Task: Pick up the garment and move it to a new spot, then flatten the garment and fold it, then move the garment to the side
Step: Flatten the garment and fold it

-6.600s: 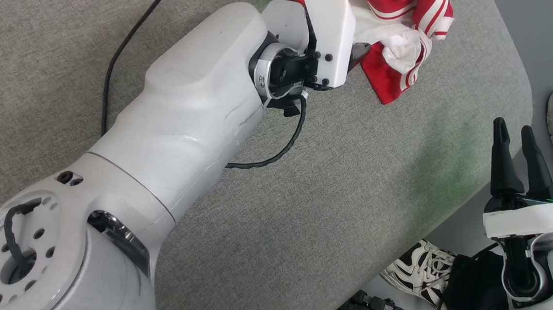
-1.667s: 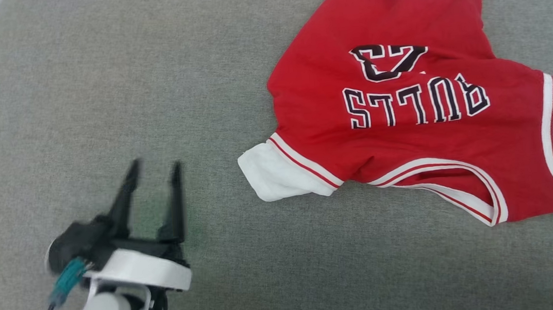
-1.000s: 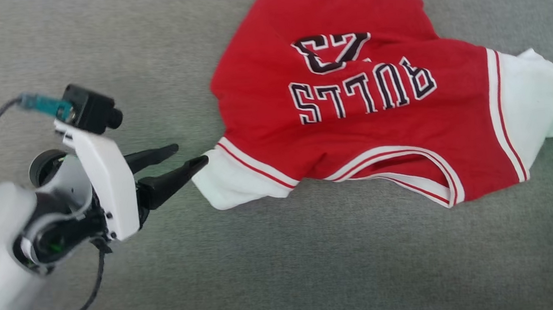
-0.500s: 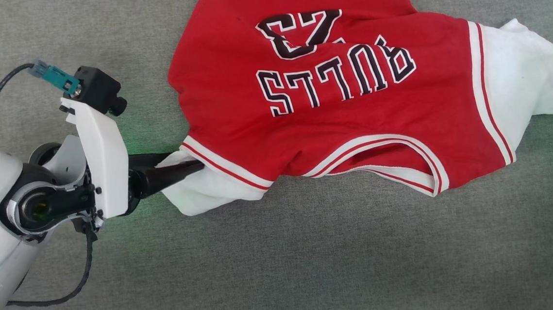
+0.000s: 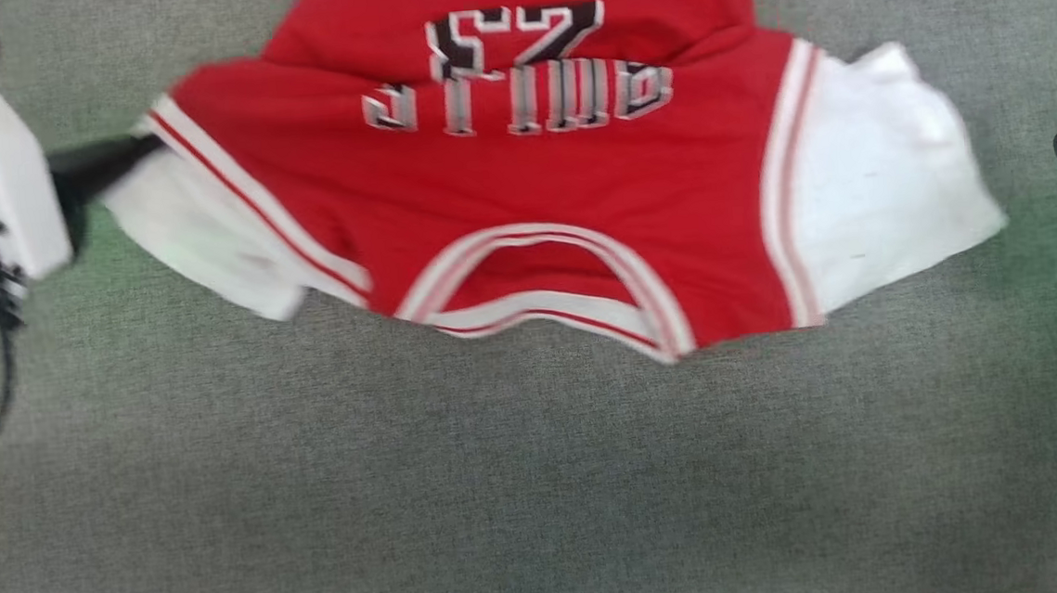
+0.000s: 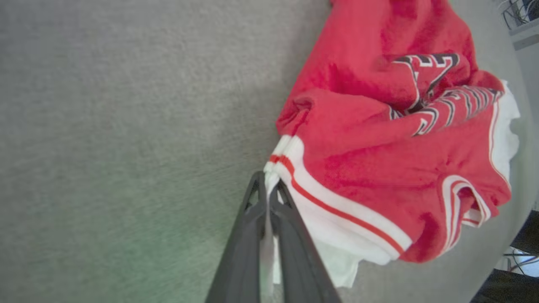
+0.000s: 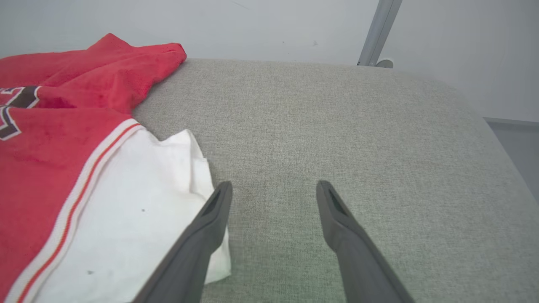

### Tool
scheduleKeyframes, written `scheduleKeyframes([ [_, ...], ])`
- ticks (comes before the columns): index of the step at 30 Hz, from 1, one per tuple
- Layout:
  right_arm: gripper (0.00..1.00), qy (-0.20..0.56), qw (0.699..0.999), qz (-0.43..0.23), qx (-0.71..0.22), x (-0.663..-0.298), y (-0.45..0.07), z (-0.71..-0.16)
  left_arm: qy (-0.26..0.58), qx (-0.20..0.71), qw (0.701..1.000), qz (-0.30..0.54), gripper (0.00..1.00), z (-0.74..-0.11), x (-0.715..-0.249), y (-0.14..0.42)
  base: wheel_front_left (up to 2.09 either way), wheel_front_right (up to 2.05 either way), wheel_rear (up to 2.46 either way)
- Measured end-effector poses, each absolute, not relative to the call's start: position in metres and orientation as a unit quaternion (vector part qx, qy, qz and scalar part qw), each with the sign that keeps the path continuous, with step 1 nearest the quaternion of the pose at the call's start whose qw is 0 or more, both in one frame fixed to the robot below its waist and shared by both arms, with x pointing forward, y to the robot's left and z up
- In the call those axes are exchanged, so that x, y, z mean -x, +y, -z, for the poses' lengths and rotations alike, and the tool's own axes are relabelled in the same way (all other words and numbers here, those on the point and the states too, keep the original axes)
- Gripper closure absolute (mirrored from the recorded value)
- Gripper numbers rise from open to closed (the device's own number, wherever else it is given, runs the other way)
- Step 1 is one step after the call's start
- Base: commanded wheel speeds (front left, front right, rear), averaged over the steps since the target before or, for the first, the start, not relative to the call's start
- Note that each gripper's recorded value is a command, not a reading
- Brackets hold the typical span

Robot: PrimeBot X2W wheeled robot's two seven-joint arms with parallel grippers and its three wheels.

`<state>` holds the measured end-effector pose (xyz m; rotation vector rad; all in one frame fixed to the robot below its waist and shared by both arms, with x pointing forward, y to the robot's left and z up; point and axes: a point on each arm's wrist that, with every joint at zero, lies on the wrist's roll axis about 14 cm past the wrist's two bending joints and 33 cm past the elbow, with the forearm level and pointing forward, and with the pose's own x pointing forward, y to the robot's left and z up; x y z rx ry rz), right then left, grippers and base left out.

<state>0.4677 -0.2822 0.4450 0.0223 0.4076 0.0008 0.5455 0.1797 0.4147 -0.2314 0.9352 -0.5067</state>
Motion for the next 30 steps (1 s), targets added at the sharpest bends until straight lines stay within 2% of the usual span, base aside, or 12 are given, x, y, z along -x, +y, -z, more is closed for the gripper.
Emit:
scheduleKeyframes([
  [4, 0.0, 0.204, 0.979, 0.0, -0.013, -0.466, -0.281, -0.442, 0.438, 0.055, 0.876, 0.196, 1.0, -0.416, -0.568, 0.211, 0.0, 0.0, 0.0],
  [8, 0.0, 0.21, 0.978, 0.001, -0.015, -0.462, -0.282, -0.439, 0.452, -0.047, 0.875, 0.163, 1.0, -0.404, -0.577, 0.24, 0.0, 0.0, 0.0],
  [14, 0.0, 0.214, 0.977, 0.009, -0.017, -0.458, -0.285, -0.435, 0.433, -0.094, 0.883, 0.156, 1.0, -0.389, -0.592, 0.239, 0.0, 0.0, 0.0],
  [15, 0.0, 0.214, 0.977, 0.009, -0.017, -0.458, -0.285, -0.435, 0.432, -0.081, 0.885, 0.157, 0.93, -0.387, -0.592, 0.235, 0.0, 0.0, 0.0],
  [17, 0.0, 0.213, 0.977, 0.009, -0.017, -0.458, -0.284, -0.435, 0.433, -0.072, 0.884, 0.16, 0.55, -0.384, -0.589, 0.231, 0.0, 0.0, 0.0],
  [18, 0.0, 0.213, 0.977, 0.008, -0.017, -0.458, -0.283, -0.435, 0.433, -0.075, 0.884, 0.158, 0.04, -0.385, -0.587, 0.233, 0.0, 0.0, 0.0],
  [19, 0.0, 0.214, 0.977, 0.006, -0.016, -0.458, -0.282, -0.435, 0.432, -0.08, 0.885, 0.156, 0.0, -0.385, -0.585, 0.237, 0.0, 0.0, 0.0],
  [25, 0.0, 0.205, 0.978, -0.014, -0.02, -0.463, -0.267, -0.44, 0.408, -0.068, 0.901, 0.134, 0.0, -0.411, -0.58, 0.257, 0.0, 0.0, 0.0],
  [30, 0.0, 0.201, 0.979, -0.031, -0.024, -0.468, -0.255, -0.444, 0.447, -0.032, 0.884, 0.131, 0.0, -0.419, -0.556, 0.263, 0.0, 0.0, 0.0],
])
